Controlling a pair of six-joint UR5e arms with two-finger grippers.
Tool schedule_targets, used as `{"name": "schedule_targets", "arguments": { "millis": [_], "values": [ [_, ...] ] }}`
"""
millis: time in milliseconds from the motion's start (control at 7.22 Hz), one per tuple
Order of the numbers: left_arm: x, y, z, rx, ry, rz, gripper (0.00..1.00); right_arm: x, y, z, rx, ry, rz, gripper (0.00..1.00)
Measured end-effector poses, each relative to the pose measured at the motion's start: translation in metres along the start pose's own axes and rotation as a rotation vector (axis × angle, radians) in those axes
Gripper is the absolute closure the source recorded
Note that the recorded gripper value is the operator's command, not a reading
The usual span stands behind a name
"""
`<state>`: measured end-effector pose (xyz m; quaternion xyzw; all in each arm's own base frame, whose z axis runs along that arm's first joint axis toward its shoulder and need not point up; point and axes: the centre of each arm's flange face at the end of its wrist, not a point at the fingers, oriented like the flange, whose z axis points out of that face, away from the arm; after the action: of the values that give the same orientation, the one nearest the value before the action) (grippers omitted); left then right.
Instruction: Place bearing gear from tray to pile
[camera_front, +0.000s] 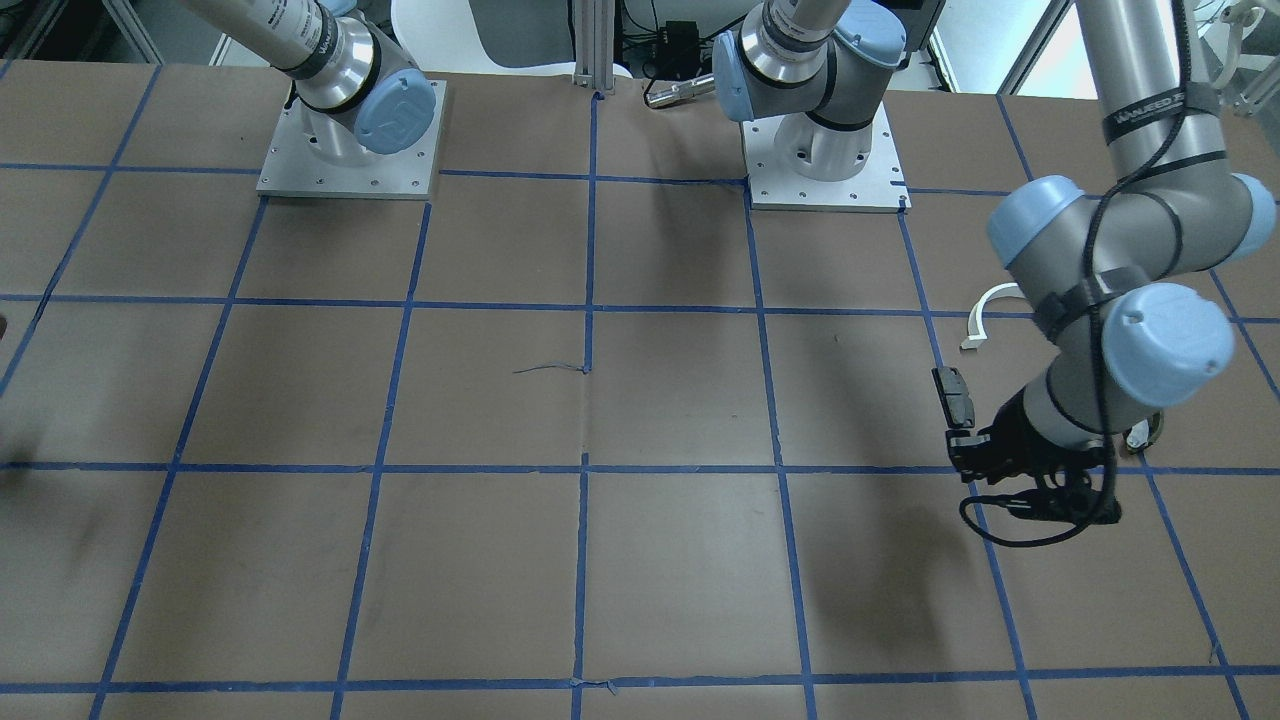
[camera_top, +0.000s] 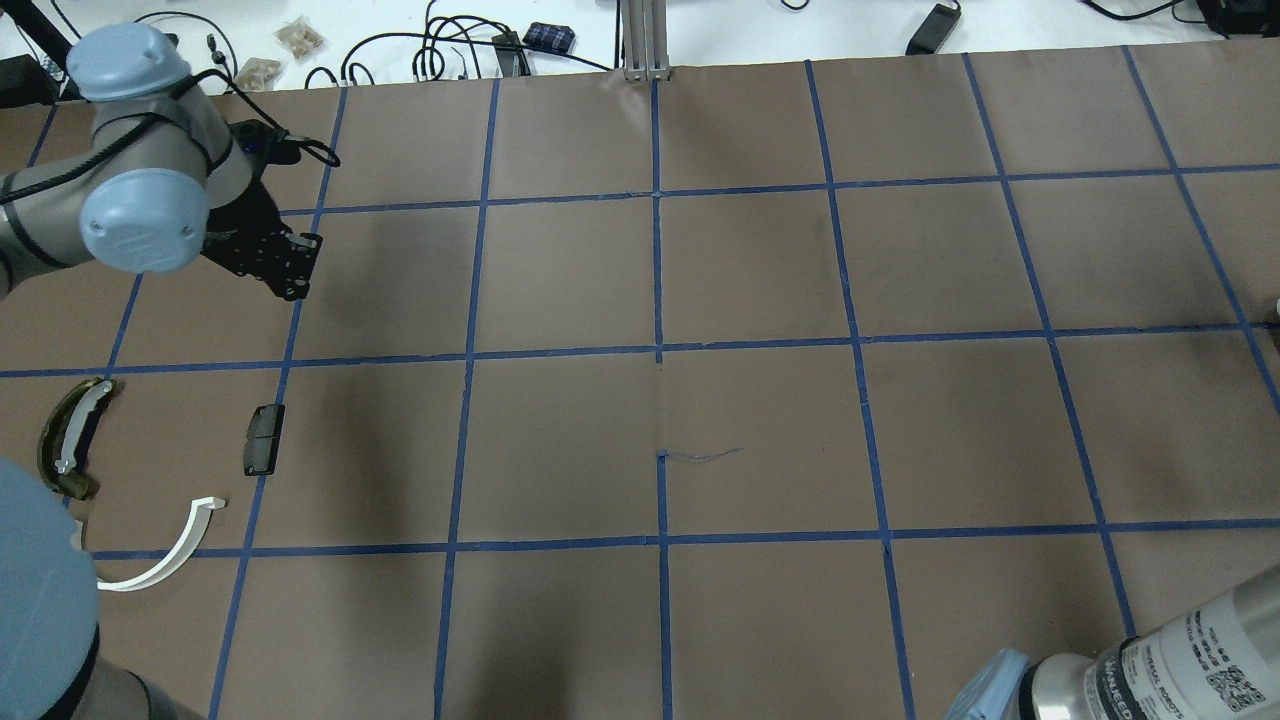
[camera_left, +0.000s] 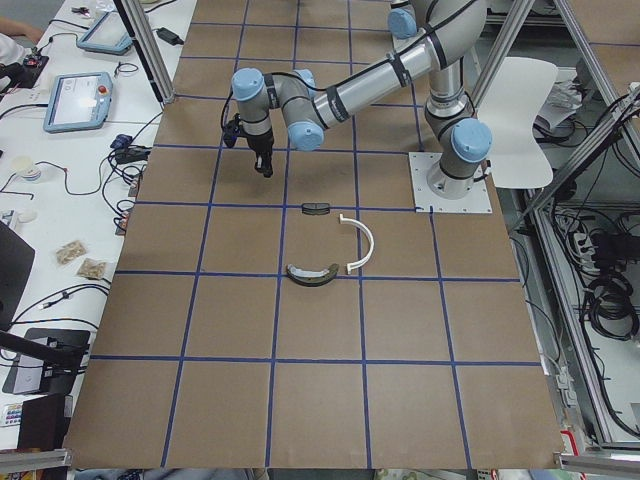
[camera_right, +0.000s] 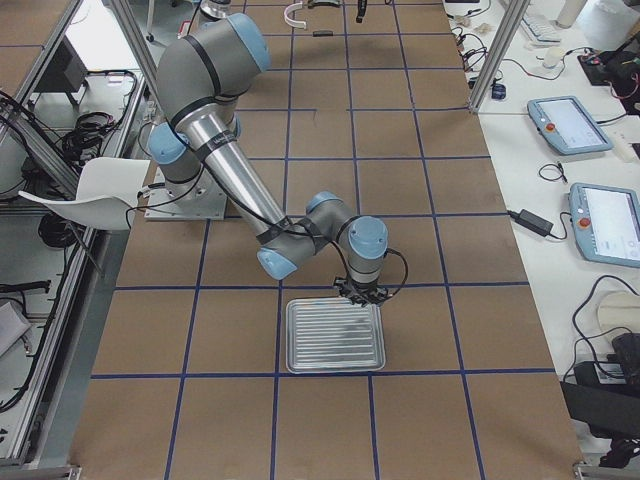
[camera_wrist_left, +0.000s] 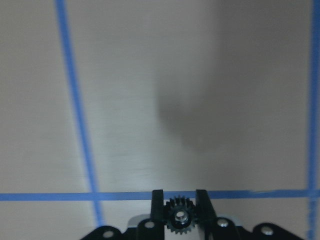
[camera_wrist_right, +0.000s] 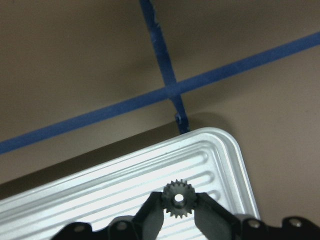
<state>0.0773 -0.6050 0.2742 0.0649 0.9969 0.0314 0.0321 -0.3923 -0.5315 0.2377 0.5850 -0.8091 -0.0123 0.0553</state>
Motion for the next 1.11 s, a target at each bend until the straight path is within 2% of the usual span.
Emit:
{"name": "schedule_targets", "arguments": {
  "millis": [277,415,692,831,969,1108],
  "values": [
    [-0.099,0.037,0.028,-0.038,0.038,0.039,0.92,0.012,-0.062,-0.055,-0.008,0.054,0.037,0.69],
    [-0.12,0.048,0.043,-0.054,0.058,0.043,0.92,0.015,-0.099,-0.077,-0.006,0.071,0.082,0.69],
    [-0.123,0.064,0.067,-0.091,0.105,0.042,0.88,0.005,-0.192,-0.137,0.012,0.094,0.203,0.68],
    [-0.118,0.073,0.076,-0.107,0.123,0.038,0.77,-0.007,-0.248,-0.164,0.031,0.102,0.271,0.66],
    [-0.113,0.08,0.081,-0.119,0.134,0.035,0.54,-0.021,-0.302,-0.18,0.053,0.094,0.365,0.65],
    [-0.11,0.083,0.084,-0.126,0.14,0.033,0.01,-0.037,-0.356,-0.188,0.075,0.077,0.481,0.66]
  ]
}}
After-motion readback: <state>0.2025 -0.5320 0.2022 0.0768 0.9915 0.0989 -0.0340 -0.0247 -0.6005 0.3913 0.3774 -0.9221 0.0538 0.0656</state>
